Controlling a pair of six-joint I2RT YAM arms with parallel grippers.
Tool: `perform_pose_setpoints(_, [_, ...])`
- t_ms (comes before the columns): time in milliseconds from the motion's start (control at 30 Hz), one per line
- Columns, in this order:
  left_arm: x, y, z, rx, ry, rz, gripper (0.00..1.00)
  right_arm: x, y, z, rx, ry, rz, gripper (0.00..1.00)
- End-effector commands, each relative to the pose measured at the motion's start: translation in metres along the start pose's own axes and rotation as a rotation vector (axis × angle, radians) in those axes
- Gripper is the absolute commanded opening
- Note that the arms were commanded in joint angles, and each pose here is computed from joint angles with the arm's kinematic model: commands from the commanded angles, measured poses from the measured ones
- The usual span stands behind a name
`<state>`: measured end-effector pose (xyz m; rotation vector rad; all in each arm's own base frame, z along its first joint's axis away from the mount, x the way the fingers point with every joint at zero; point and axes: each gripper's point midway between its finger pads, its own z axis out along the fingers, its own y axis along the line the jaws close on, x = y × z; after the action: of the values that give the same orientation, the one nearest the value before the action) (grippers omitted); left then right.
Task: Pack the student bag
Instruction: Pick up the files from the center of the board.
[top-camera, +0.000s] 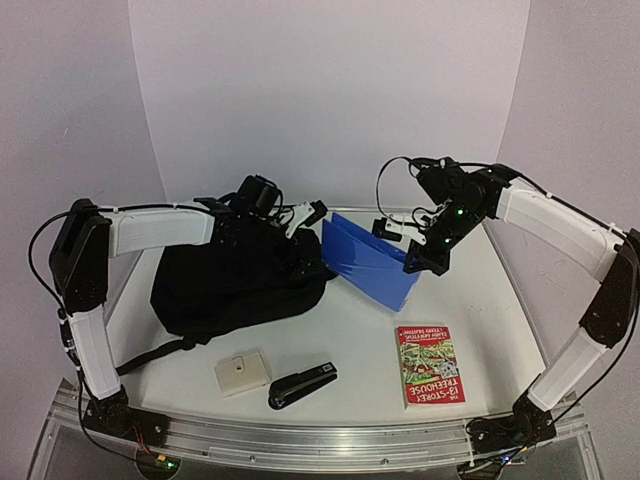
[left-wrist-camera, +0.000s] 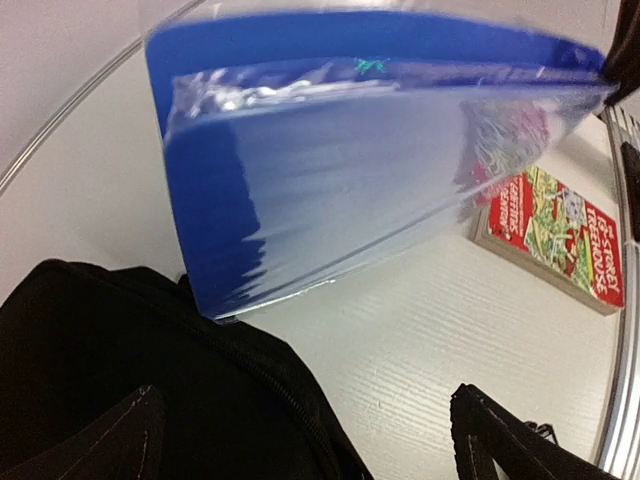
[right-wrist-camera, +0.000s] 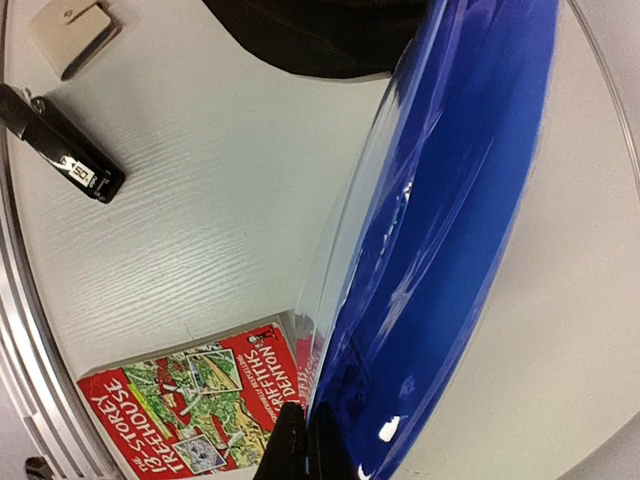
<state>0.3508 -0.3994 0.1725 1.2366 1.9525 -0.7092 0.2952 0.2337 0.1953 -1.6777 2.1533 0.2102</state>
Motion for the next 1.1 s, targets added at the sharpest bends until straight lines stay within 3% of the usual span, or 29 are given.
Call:
perform_pose_setpoints(0, [-0.045,-0.011,-0.032,-0.02,-0.218,0.193,1.0,-0.008,0.001,-0.028,0.097,-0.02,-0.158,0.0])
perform_pose_setpoints(600, [-0.067,-0.019,-0.065,-0.076,-0.384,0.323,0.98,-0.008,0.028,-0.056,0.103,-0.05,-0.238,0.0])
perform_pose_setpoints(833, [-0.076,-0.027,-0.055,0.018,-0.399,0.304,0.97,-0.001,0.035,-0.073,0.121,-0.066,-0.243,0.0])
perform_pose_setpoints(933, [-0.082,-0.039,-0.051,0.116,-0.396,0.274,0.85,0.003,0.039,-0.078,0.127,-0.071,-0.244,0.0])
perform_pose_setpoints(1000, [-0.088,-0.048,-0.052,0.181,-0.398,0.262,0.66,0.005,0.041,-0.08,0.13,-0.074,-0.243,0.0])
perform_pose_setpoints(1067, [-0.09,-0.061,-0.057,0.241,-0.407,0.253,0.55,0.006,0.043,-0.082,0.129,-0.082,-0.239,0.0])
